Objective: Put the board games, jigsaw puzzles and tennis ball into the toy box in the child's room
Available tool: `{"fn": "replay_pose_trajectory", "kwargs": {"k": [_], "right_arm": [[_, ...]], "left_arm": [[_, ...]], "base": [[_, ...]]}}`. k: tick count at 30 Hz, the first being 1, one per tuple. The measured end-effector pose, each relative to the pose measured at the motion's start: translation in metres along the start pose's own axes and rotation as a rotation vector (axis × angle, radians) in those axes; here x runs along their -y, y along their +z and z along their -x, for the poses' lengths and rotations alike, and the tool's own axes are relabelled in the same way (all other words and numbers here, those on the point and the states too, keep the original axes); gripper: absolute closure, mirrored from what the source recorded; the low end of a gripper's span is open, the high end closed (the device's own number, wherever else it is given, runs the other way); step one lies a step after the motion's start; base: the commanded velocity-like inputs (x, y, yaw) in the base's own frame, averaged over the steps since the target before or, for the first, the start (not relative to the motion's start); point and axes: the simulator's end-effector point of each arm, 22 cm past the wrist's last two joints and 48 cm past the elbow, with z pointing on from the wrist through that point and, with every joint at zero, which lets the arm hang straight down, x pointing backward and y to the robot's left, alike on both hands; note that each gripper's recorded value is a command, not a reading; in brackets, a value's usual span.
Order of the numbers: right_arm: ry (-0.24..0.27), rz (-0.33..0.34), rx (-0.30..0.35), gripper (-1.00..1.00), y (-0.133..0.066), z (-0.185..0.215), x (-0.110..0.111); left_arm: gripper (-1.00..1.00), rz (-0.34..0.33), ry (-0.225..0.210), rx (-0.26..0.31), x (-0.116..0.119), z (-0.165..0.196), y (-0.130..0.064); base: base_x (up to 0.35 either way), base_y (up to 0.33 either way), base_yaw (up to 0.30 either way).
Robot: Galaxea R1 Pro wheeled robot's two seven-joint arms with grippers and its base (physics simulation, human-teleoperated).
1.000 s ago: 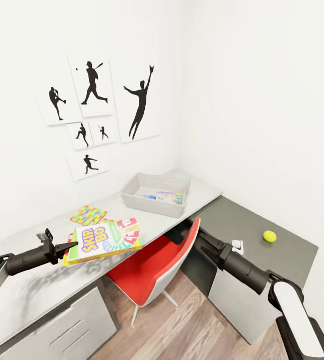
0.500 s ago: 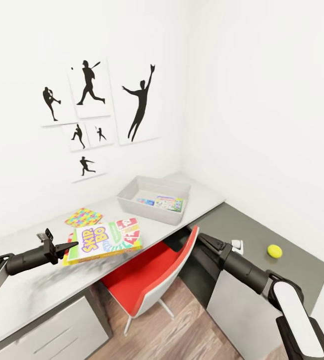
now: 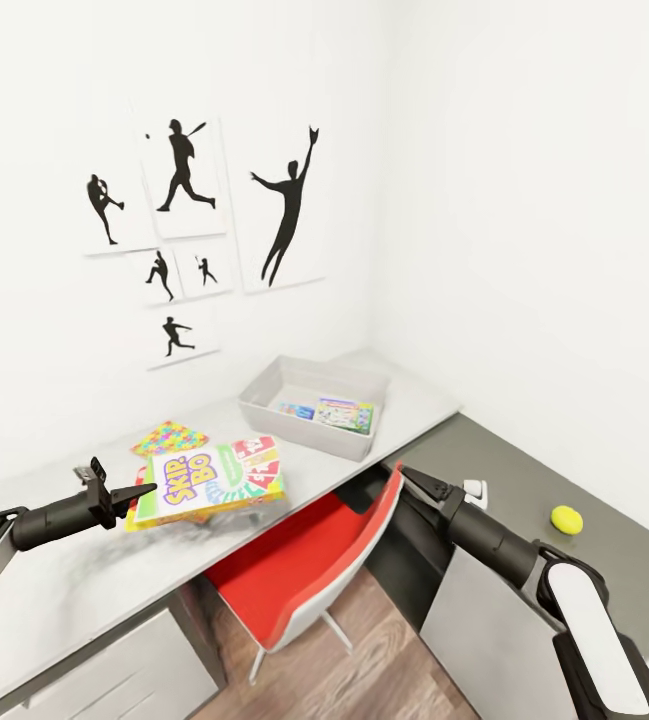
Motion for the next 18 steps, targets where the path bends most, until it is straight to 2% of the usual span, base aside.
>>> {"fn": "replay_pose_trajectory", "kwargs": {"k": [6, 18], "right_arm": [[0.001, 0.0, 0.0, -1.0, 0.0002, 0.0, 0.0001], [0.001, -0.001, 0.001, -1.0, -0.0002, 0.0003, 0.0009]], "left_arm": [[1.0, 0.0, 0.0, -0.001, 0.0001, -0.0001, 0.0001], [1.0, -0.001, 0.0, 0.0, 0.0002, 0.0001, 0.0001]], "base": [[0.147, 0.0, 0.211], [0.01, 0.0, 0.017]]}}
